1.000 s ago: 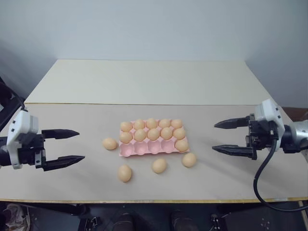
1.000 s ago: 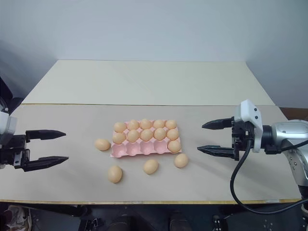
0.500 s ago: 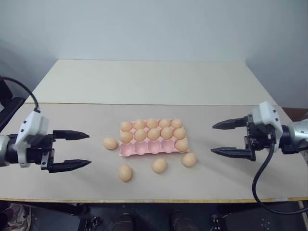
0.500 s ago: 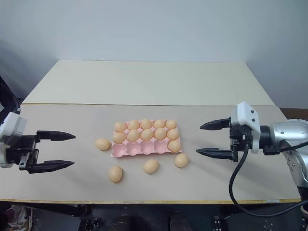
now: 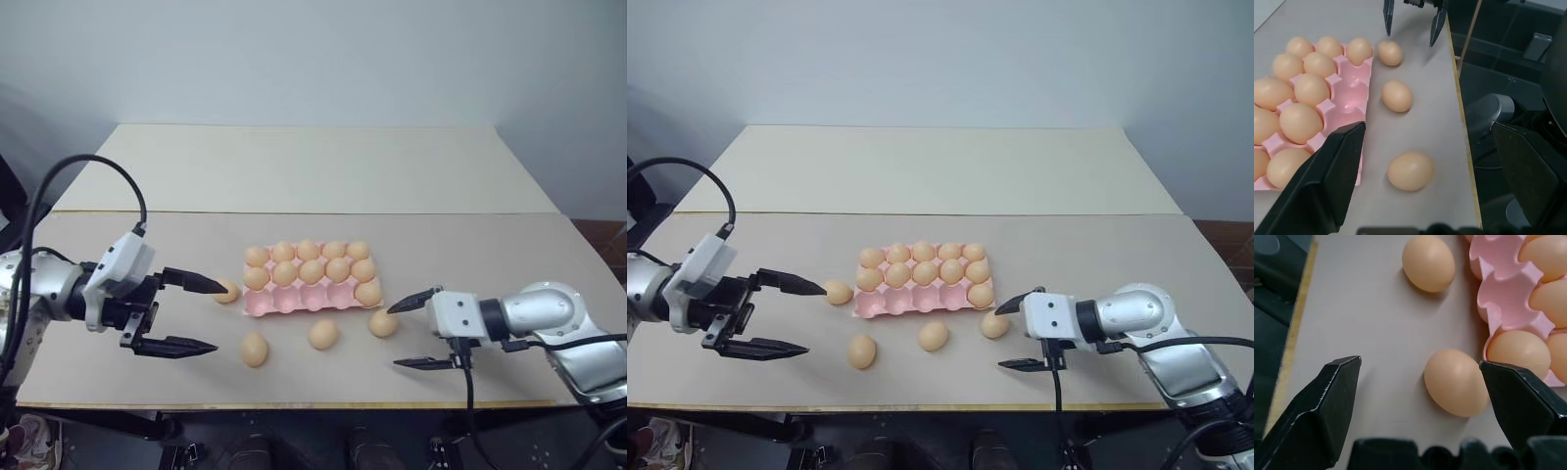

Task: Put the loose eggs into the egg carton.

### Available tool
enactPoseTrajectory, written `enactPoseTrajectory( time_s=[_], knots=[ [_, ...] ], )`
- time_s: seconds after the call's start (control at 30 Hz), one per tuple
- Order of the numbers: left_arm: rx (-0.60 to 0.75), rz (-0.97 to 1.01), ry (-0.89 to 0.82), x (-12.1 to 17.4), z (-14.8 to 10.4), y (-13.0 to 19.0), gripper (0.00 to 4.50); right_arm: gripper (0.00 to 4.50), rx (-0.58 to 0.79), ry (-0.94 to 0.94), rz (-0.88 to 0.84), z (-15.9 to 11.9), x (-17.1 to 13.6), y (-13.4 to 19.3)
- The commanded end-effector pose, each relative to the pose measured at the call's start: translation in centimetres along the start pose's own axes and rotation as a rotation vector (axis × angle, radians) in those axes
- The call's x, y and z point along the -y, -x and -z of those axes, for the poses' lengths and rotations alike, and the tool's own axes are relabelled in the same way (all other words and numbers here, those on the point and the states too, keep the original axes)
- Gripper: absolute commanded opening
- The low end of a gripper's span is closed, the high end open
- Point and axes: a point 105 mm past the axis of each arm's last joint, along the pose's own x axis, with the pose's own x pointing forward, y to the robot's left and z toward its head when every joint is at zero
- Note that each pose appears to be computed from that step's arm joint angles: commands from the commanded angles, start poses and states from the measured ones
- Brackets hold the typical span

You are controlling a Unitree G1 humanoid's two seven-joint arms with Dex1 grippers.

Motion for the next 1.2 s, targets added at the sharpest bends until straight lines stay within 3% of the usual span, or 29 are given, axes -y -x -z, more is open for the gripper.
enactPoseTrajectory(
  time_s=[0.03,0.3,0.4,0.6,0.87,1.0,1.1,1.2],
  knots=[
    [-0.003,0.015,-0.045,-0.1,-0.7,-0.1,4.45,4.50,-0.026,0.083,0.044,0.1,0.9,-0.5],
    [-0.006,0.021,-0.051,-0.1,-0.6,-0.2,4.45,4.50,-0.027,0.094,0.062,0.6,1.6,-1.6],
    [-0.008,0.016,-0.052,-0.1,-0.6,-0.1,4.50,3.87,-0.019,0.088,0.048,0.6,1.4,-1.7],
    [-0.012,0.004,-0.054,-0.1,-0.5,0.1,4.50,1.94,-0.023,0.091,0.052,0.6,1.3,-1.4],
    [-0.010,-0.045,-0.059,-0.3,-0.6,0.6,4.50,1.94,-0.002,0.113,0.117,-0.5,2.4,-0.3],
    [0.045,-0.126,-0.050,-1.2,-1.3,1.5,4.50,1.94,0.131,0.086,0.171,-3.7,3.8,0.5],
    [0.139,-0.208,-0.053,-2.3,-2.6,2.1,4.50,1.94,0.235,0.081,0.241,-6.0,5.4,-0.2],
    [0.223,-0.229,-0.037,-2.6,-3.6,2.1,4.50,1.94,0.251,0.101,0.311,-6.8,6.7,-2.5]
  ],
)
